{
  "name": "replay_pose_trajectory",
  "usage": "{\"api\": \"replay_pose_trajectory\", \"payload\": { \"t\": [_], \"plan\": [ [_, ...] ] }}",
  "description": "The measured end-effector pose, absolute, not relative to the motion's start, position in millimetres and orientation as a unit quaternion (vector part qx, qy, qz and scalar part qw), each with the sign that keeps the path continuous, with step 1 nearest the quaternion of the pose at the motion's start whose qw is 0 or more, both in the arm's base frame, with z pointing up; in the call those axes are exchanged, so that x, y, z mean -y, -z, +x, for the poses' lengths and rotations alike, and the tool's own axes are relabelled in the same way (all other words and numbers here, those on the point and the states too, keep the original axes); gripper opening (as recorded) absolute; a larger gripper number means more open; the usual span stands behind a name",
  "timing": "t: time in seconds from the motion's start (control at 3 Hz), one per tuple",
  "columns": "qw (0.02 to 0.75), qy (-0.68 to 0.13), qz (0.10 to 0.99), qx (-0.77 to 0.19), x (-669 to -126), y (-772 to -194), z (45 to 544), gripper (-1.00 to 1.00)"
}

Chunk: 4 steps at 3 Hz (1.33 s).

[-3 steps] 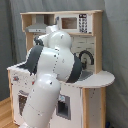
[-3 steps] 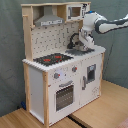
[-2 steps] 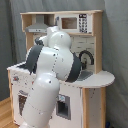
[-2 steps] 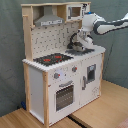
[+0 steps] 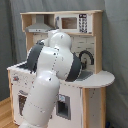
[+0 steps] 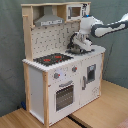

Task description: Play with the kitchen

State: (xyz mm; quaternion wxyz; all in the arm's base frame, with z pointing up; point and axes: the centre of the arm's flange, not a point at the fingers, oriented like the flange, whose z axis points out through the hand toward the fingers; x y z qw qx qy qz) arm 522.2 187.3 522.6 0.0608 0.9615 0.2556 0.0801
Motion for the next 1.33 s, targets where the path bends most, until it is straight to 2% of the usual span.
{"api": "replay_pose_trajectory", "payload": {
  "t": [0.67,1.0,1.33],
  "plan": [
    [0.082,-0.032,0.953,-0.291,-185.6,-515.3,515.6,-1.00],
    [0.082,-0.032,0.953,-0.290,-185.5,-516.2,515.8,1.00],
    [0.079,-0.051,0.948,-0.305,-208.2,-544.1,506.3,1.00]
  ]
}}
